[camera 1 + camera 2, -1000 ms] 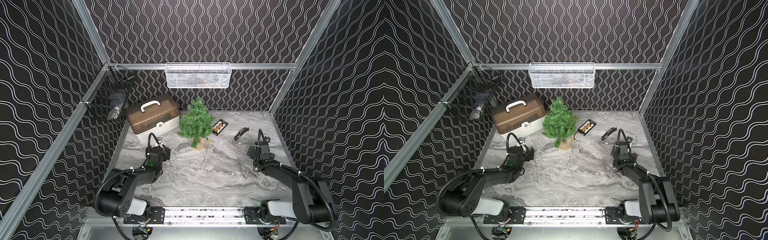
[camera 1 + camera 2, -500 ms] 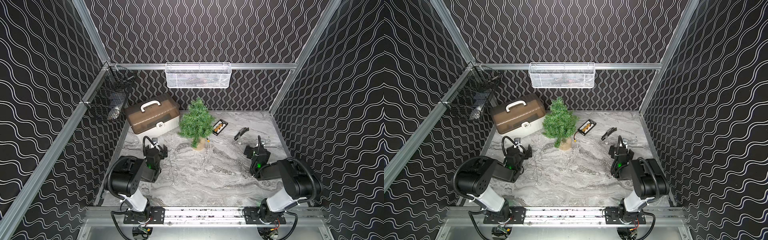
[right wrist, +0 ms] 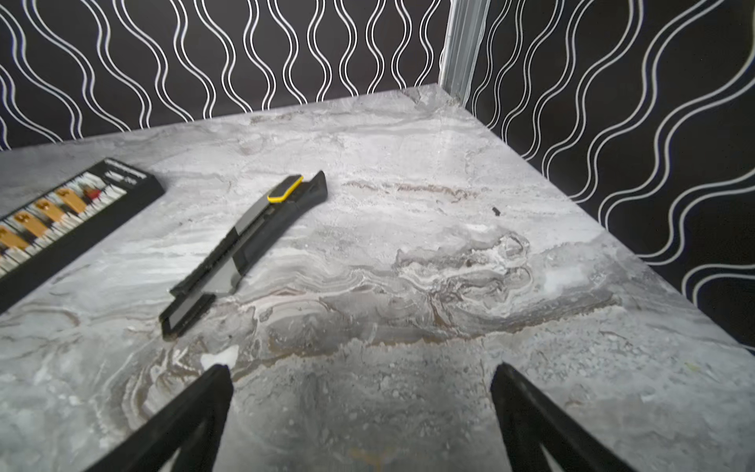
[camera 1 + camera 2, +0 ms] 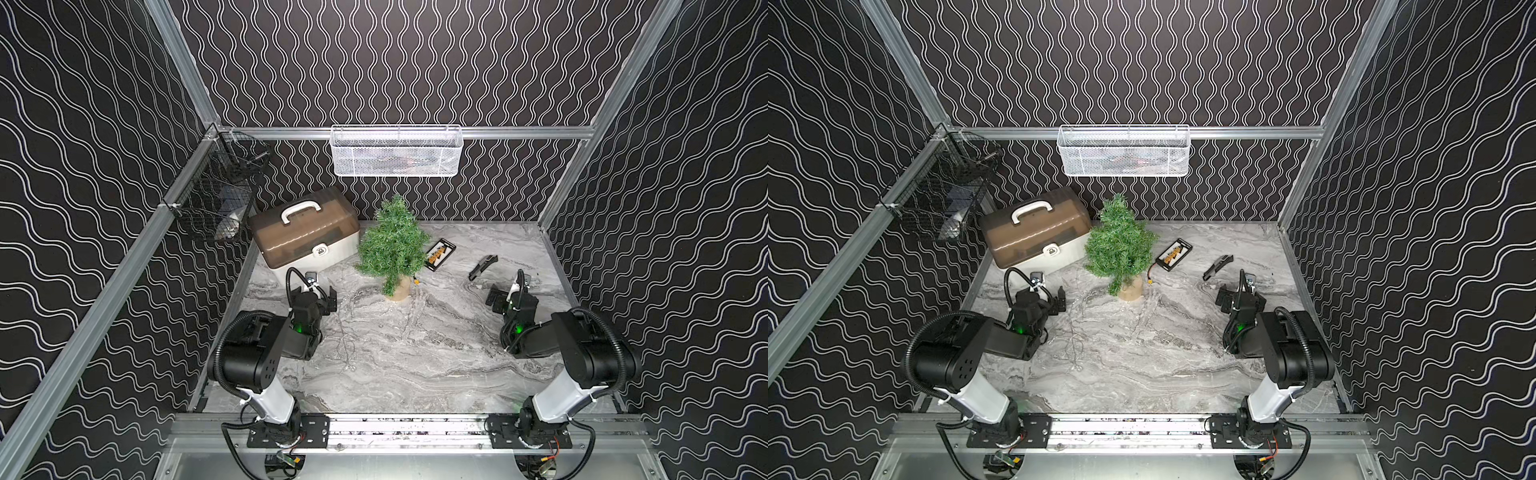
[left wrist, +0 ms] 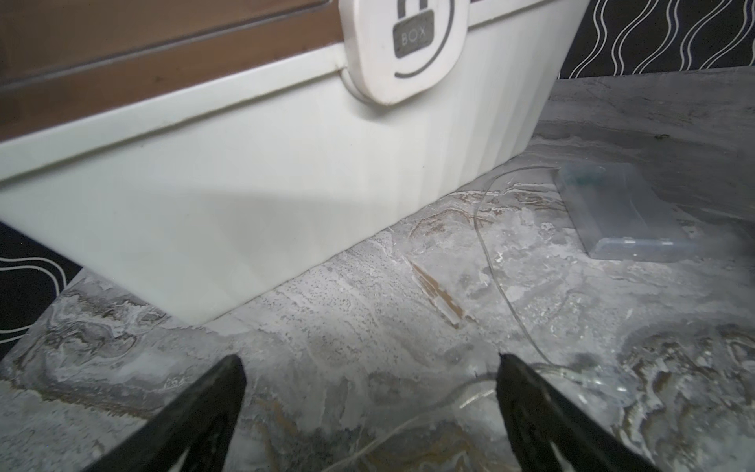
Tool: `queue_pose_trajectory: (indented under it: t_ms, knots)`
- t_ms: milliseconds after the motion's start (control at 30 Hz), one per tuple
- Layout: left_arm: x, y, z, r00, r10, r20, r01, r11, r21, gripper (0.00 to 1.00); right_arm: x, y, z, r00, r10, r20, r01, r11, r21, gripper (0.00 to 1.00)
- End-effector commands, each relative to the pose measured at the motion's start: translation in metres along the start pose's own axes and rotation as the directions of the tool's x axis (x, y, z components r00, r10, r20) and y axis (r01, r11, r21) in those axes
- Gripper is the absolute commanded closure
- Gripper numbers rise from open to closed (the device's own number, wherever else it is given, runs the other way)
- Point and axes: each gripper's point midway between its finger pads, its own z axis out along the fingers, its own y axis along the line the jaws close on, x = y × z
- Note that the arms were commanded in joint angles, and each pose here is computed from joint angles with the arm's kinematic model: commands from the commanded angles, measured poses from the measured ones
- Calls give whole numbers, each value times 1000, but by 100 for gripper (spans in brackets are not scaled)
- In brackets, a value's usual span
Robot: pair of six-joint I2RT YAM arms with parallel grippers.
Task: Remove string lights from the small christmas tree
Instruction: Reset both arms
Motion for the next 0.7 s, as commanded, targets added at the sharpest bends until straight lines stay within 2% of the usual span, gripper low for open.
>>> queue_pose_trajectory:
  t_ms: [0,667]
  knots:
    - [-5,0,1,1000,-6,20,6,1000,-3,1,-13,3,0,999,6,52,-5,1000,-16,0]
    - [-7,0,1,1000,-4,25,4,1000,-3,1,-13,4,0,999,8,51,-7,1000,-18,0]
